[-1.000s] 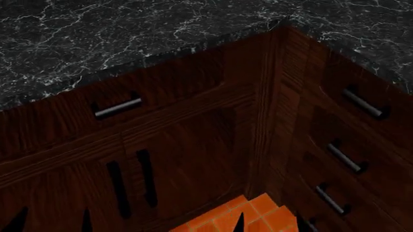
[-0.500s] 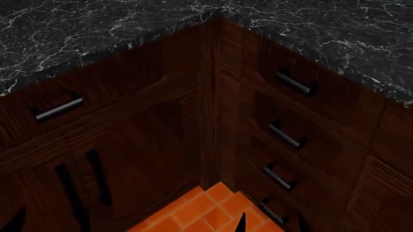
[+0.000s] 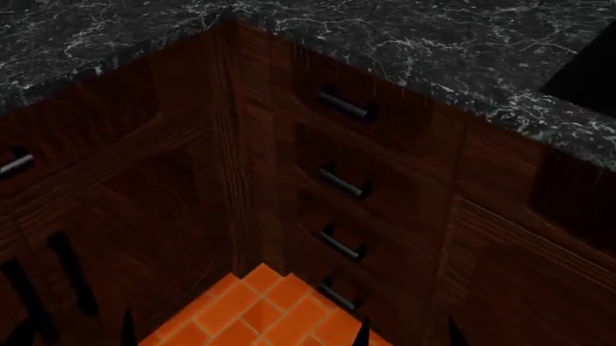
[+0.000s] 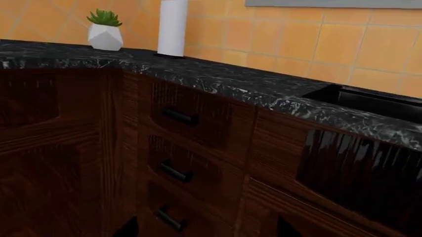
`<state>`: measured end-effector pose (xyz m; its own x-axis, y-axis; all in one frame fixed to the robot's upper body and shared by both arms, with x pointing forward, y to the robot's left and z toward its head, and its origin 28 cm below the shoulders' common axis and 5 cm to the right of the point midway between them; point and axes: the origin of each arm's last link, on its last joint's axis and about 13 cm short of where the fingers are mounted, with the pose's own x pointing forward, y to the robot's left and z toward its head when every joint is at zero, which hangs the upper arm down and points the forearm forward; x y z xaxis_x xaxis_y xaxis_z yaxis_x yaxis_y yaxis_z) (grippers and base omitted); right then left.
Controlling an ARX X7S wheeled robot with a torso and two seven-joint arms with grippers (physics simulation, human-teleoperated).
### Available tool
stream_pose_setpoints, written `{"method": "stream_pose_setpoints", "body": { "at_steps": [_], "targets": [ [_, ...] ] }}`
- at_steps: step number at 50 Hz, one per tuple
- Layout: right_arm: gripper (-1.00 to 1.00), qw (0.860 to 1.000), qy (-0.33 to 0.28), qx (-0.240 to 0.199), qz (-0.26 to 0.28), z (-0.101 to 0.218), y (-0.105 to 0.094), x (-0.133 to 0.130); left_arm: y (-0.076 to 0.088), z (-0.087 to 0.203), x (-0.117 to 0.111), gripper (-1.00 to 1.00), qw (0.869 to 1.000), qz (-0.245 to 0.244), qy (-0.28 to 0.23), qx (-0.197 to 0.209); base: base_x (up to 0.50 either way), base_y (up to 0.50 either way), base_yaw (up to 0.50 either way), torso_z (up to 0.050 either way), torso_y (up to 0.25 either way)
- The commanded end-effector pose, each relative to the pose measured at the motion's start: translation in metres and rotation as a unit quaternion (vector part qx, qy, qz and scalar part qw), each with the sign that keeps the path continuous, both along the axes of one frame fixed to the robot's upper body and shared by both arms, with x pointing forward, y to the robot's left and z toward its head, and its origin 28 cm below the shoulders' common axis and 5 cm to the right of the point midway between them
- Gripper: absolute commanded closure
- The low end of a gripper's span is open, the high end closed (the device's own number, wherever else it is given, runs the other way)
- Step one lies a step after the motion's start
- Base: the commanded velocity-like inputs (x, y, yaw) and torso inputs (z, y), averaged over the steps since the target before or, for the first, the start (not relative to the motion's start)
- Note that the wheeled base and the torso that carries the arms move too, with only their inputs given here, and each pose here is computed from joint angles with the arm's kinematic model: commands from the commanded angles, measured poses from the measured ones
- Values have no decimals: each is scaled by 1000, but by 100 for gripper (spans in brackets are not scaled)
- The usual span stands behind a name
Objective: Navigate to the stove.
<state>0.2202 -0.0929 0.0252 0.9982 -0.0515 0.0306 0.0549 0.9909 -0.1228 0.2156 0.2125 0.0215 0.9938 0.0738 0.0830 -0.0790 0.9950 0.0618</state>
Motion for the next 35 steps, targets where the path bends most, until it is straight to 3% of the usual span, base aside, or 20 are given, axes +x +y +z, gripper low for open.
{"method": "stream_pose_setpoints", "body": {
  "at_steps": [1, 35],
  "targets": [
    [-100, 1000, 3, 2, -2, -1, 0, 1, 0, 0, 1, -100, 1000, -1, 1, 1, -69, 85, -500, 0, 0],
    [-100, 1000, 1, 5, -1, 0, -1, 0, 0, 0, -1, -100, 1000, 0, 0, 0, -58, 89, -500, 0, 0]
  ]
}}
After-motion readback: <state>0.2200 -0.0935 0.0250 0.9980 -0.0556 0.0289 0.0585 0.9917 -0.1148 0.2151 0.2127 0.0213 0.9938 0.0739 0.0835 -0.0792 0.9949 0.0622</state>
